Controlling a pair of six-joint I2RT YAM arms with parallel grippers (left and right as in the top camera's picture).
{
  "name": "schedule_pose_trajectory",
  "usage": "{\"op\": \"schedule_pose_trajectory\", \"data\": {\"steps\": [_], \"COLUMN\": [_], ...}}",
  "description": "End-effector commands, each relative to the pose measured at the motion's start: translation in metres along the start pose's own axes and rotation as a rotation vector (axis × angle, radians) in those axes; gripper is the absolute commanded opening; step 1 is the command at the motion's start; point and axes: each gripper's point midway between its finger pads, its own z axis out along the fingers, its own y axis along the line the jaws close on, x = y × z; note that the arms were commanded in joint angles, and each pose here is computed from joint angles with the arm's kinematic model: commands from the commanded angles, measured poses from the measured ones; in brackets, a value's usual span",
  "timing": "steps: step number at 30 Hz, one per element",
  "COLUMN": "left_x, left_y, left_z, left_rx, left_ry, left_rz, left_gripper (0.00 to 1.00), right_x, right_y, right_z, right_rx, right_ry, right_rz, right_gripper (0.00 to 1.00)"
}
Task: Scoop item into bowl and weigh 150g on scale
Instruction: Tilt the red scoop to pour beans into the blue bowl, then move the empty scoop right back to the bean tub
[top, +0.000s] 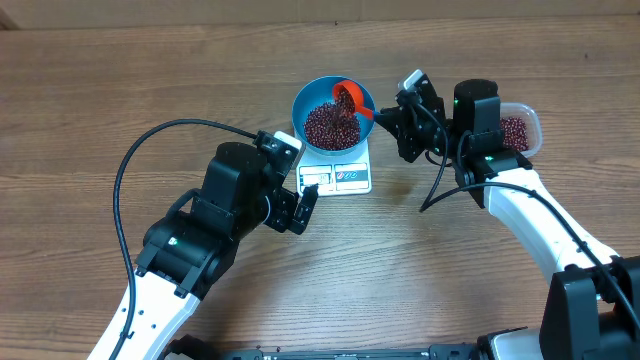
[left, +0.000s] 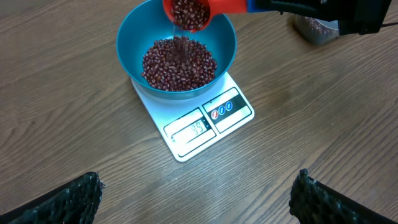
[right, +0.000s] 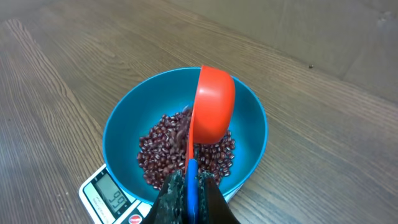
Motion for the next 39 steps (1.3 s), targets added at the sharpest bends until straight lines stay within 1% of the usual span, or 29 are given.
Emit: {"op": "schedule_pose_trajectory", "data": {"steps": [1,20,28,32,39], "left_x": [0.0004,0.0005,0.0005,0.0005,0.0005], "left_y": [-0.0007,-0.0007,-0.0007,-0.0007,-0.0007], "left_z": [0.0012,0.0012,0.0012,0.0012,0.0012], "left_rx": [0.010,0.010,0.010,0.010,0.010], "left_ry": [0.002,0.003,0.003,0.003,0.003], "left_rz": [-0.013,-0.013,-0.013,-0.013,-0.013], "left_gripper": [1.00,0.99,1.00,0.99,0.99], "right_x": [-0.0056,-0.0054,-0.0054,-0.0045,-0.0046], "right_y": [-0.0010,-0.0009,-0.0010,-0.0006,-0.0007], "right_z": [0.0019,0.0019,0.0019,0.0019,0.0019], "right_rx": [0.005,0.005,0.006,0.004,0.004], "right_ry": [-0.009,-0.007,-0.007,-0.004,-0.004], "right_rz": [-0.097,-0.398,-0.403,-0.451,-0.451], "right_gripper": [0.04,0.04,0.04,0.04,0.04]}}
